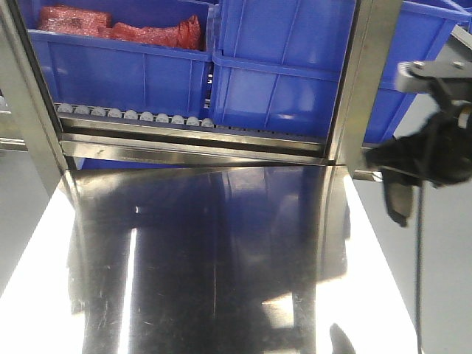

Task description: Move and align brake pads A on conveyor

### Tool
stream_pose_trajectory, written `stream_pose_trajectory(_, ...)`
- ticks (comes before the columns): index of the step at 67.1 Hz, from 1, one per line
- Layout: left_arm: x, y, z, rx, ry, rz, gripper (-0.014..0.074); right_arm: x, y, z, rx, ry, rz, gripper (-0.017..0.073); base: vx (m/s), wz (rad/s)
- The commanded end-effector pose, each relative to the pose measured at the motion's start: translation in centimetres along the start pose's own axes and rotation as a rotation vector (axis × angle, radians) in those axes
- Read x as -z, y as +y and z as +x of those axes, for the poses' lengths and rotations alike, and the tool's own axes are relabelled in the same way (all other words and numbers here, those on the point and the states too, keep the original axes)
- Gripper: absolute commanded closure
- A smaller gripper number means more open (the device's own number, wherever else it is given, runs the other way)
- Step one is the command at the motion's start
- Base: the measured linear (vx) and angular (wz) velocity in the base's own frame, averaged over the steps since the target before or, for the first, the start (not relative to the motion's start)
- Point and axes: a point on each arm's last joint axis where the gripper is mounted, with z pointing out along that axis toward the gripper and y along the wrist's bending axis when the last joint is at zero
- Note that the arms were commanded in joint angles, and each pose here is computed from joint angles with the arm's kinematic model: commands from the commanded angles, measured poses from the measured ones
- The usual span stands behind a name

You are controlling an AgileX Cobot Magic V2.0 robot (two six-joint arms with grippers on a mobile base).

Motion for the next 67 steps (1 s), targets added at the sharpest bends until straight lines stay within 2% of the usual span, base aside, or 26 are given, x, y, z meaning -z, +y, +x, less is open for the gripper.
stream_pose_trajectory(1, 0.4, -0.2, -1.6, -0.002, -0.107, 0.024, 0.06, 2.9, -0.9, 1.2, -0.003, -0.135, 0.001, 0.0566, 0.0, 0.0)
stream_pose_trajectory(9, 0.4, -0.2, -1.6, -0.002, -0.107, 0.024, 0.06, 4.9, -1.1, 4.5, 0.025, -0.158, 0.001, 0.0564, 0.0, 0.0)
stream_pose_trajectory(25, 0.4, -0.2, -1.6, -0.002, -0.107, 0.024, 0.06, 8.2, -0.6, 10.5, 0.014, -0.289, -0.017, 0.0564, 0.0, 0.0)
stream_pose_trajectory(43, 0.4, -0.2, -1.6, -0.002, -0.107, 0.024, 0.06, 8.9, -0.7, 16.0, 0.023, -0.442, -0.009, 0.0564, 0.0, 0.0)
stream_pose_trajectory(67, 0.4, -0.2, -1.6, -0.002, -0.107, 0.024, 0.06, 7.9, -0.8, 20.7, 0.035, -0.522, -0.001, 0.0564, 0.0, 0.0)
